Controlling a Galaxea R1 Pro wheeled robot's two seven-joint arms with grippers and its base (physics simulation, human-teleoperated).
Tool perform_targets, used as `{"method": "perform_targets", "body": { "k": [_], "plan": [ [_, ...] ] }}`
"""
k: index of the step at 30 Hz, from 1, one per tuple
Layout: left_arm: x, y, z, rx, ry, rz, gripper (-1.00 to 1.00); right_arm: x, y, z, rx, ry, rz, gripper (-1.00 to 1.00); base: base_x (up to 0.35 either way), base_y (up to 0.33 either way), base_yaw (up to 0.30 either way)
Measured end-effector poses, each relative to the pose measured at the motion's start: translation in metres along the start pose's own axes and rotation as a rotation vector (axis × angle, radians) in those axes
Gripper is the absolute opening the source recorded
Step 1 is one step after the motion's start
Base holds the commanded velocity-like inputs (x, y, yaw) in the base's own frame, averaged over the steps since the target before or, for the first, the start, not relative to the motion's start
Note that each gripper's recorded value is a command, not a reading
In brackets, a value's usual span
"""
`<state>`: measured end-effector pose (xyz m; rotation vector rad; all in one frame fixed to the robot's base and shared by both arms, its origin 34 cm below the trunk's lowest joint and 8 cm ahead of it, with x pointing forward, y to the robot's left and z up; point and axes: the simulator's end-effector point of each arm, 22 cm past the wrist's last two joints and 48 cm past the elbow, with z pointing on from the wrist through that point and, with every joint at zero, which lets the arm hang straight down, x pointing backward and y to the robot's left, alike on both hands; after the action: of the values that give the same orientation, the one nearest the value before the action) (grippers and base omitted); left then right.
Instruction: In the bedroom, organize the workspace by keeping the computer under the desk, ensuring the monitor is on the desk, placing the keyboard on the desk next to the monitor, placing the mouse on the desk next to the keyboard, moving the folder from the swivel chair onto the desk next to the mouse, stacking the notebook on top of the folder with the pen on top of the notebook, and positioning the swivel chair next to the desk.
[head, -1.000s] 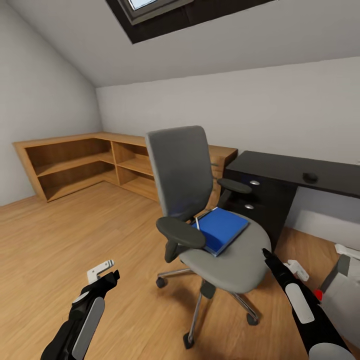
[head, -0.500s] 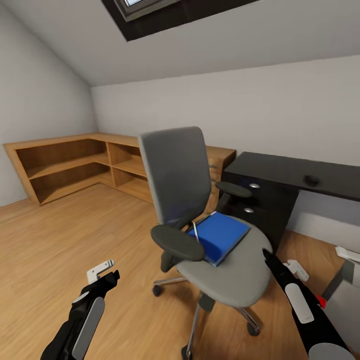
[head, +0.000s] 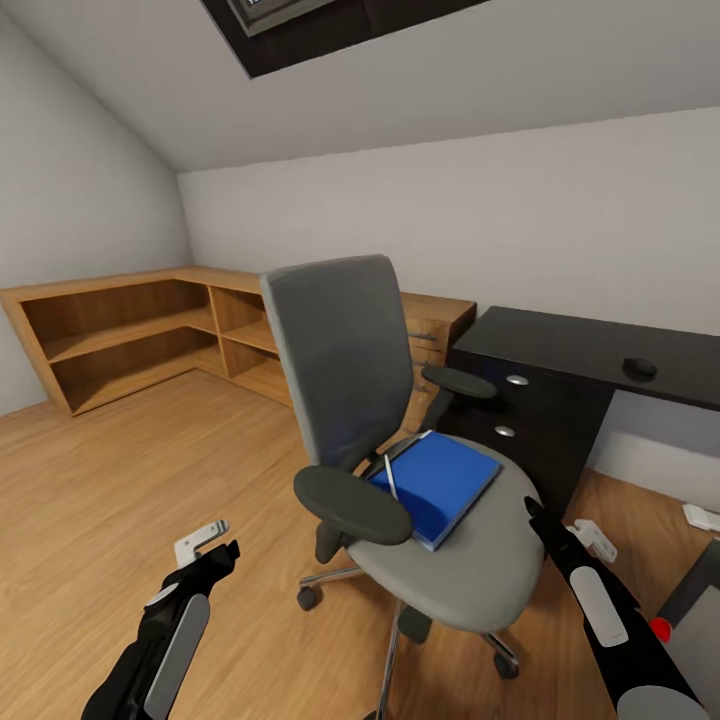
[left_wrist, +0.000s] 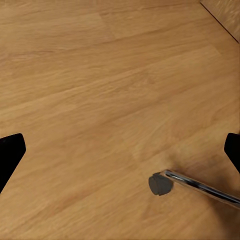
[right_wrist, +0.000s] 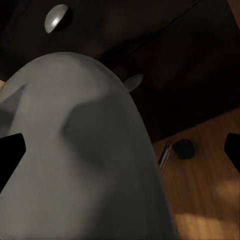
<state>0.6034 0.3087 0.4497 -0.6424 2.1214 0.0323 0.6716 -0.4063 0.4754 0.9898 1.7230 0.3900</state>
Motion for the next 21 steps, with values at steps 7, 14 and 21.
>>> {"method": "perform_targets", "body": {
  "k": [7,14,21],
  "plan": [
    [0.0000,0.0004,0.0003,-0.001,0.000,0.001,1.00,0.0002,-0.0002,0.0002,0.000,0.000,0.000,1.00,-0.133,0.000,0.000],
    [-0.0001,0.0008,0.0004,-0.001,0.000,0.001,1.00,0.0006,0.0003,0.0002,0.001,0.002,0.002,1.00,-0.313,0.000,0.000],
    [-0.0001,0.0007,0.0005,-0.001,0.000,0.001,1.00,0.0012,0.0004,0.0002,0.001,0.003,0.003,1.00,-0.331,0.000,0.000]
  ]
}}
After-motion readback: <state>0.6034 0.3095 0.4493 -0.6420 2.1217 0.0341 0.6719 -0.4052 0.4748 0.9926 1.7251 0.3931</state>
